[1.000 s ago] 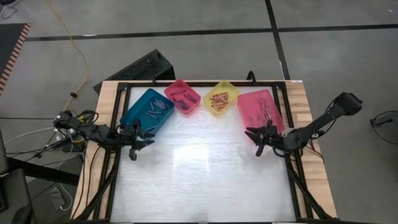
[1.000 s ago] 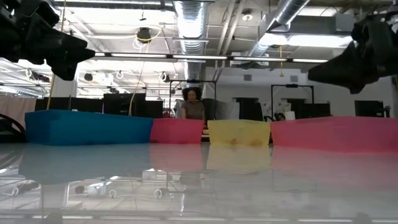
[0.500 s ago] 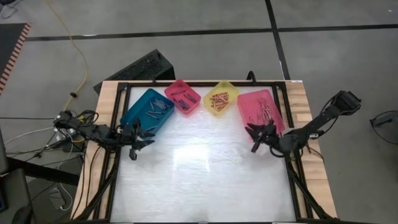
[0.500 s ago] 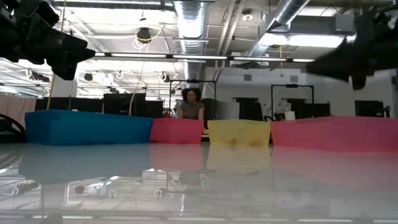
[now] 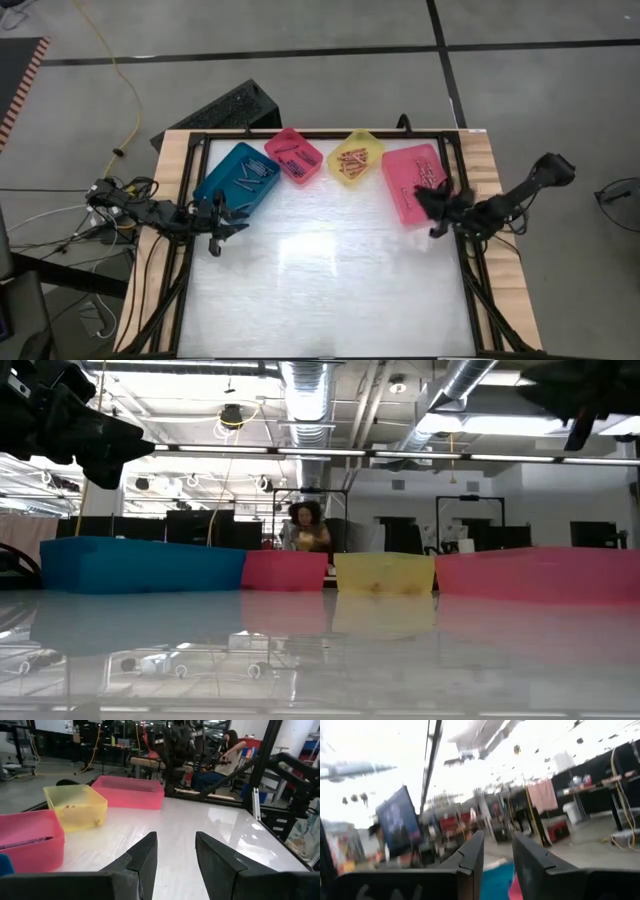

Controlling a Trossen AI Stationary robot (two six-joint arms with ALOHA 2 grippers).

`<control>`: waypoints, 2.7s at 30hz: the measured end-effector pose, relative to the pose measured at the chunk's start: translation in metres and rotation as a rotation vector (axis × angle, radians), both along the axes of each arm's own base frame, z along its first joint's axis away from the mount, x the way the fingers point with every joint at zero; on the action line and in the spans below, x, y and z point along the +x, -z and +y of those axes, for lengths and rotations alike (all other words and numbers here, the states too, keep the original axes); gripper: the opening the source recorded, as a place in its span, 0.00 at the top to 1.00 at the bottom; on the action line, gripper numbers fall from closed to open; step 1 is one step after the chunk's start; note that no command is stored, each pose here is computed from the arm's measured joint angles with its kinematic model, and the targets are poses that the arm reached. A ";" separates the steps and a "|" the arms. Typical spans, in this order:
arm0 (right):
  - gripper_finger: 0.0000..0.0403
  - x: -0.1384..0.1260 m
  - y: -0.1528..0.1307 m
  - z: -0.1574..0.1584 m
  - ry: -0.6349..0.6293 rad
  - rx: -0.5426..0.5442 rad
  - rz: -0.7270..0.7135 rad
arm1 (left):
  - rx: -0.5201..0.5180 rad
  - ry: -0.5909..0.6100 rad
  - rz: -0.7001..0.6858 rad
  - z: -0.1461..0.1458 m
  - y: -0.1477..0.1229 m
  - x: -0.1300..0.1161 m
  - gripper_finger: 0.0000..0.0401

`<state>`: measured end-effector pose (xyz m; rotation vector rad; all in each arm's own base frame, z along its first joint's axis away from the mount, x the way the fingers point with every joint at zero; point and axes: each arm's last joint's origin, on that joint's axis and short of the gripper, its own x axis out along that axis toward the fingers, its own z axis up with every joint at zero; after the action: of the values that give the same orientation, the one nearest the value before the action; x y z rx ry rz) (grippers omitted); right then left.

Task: Sort crayons
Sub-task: Return to Home Position

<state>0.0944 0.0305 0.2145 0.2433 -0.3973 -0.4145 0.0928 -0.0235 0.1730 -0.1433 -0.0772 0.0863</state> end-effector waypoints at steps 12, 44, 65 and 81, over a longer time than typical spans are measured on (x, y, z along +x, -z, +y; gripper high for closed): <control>0.72 -0.036 -0.011 -0.012 0.049 0.001 0.009 | -0.034 0.002 -0.003 0.000 0.000 0.000 0.69; 0.72 -0.011 0.029 0.011 -0.476 -0.439 0.207 | 0.185 0.237 -0.053 -0.007 -0.004 -0.001 0.69; 0.72 0.002 0.044 -0.023 -0.354 -0.313 0.365 | 0.167 0.086 0.034 -0.002 -0.001 -0.001 0.69; 0.72 0.003 0.046 -0.025 -0.354 -0.319 0.381 | 0.233 0.290 0.039 -0.007 0.001 -0.002 0.69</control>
<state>0.0972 0.0051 0.1688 -0.0789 -0.0380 -0.0405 0.0910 -0.0302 0.1722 0.0810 -0.0266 -0.2094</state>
